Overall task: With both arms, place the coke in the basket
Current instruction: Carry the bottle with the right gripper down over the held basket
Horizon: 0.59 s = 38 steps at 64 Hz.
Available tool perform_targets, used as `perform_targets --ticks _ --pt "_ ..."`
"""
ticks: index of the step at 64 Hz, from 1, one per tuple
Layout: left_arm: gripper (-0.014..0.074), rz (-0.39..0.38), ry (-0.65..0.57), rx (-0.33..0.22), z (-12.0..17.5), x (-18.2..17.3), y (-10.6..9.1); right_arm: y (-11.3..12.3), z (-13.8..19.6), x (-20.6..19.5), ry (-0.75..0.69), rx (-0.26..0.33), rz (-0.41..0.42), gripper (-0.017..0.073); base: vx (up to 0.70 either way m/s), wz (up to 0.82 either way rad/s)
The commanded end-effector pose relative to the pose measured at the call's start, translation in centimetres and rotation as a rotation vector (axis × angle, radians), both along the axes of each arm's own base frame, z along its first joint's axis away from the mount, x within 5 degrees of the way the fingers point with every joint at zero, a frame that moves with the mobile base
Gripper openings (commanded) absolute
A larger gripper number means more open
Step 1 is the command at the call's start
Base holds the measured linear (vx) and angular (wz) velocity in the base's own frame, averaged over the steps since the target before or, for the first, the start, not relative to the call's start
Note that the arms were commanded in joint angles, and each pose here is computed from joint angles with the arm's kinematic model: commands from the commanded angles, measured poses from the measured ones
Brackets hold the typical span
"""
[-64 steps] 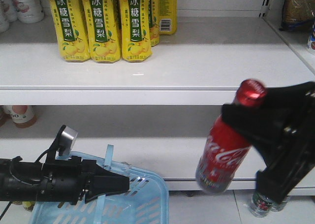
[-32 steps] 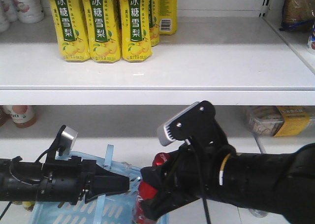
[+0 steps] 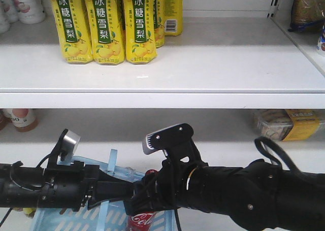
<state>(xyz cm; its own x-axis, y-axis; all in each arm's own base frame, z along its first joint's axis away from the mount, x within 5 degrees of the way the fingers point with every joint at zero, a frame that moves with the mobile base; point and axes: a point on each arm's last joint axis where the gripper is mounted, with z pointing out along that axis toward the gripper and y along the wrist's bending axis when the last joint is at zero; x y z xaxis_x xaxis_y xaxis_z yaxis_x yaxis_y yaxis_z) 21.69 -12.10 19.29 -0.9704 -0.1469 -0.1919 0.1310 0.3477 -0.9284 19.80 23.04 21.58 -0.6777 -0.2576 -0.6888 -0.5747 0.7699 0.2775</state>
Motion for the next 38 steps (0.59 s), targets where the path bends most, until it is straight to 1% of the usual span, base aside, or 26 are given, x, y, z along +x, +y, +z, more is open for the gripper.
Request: perform_targets --ticks 1,6,15,25,33,38 --pt "-0.0006 0.020 -0.051 -0.130 2.2 0.3 -0.4 0.7 0.9 1.0 -0.067 0.069 -0.038 0.0006 0.00 0.00" --pt "-0.0006 0.020 -0.051 -0.130 2.2 0.3 -0.4 1.0 -0.3 1.3 -0.030 0.050 -0.052 0.0023 0.00 0.00" --pt "-0.0006 0.020 -0.051 -0.130 2.2 0.3 -0.4 1.4 -2.0 1.6 0.043 0.040 -0.095 0.0076 0.00 0.00" --pt "-0.0006 0.020 -0.051 -0.130 2.2 0.3 -0.4 1.5 -2.9 1.7 0.082 0.036 -0.120 0.0188 0.00 0.00" --pt "-0.0006 0.020 -0.051 -0.130 2.2 0.3 -0.4 1.5 -3.0 1.6 0.084 0.026 -0.108 0.0304 0.00 0.00" --pt "-0.0006 0.020 -0.051 -0.130 2.2 0.3 -0.4 1.5 -3.0 1.5 0.091 0.019 -0.101 0.0357 0.00 0.00"
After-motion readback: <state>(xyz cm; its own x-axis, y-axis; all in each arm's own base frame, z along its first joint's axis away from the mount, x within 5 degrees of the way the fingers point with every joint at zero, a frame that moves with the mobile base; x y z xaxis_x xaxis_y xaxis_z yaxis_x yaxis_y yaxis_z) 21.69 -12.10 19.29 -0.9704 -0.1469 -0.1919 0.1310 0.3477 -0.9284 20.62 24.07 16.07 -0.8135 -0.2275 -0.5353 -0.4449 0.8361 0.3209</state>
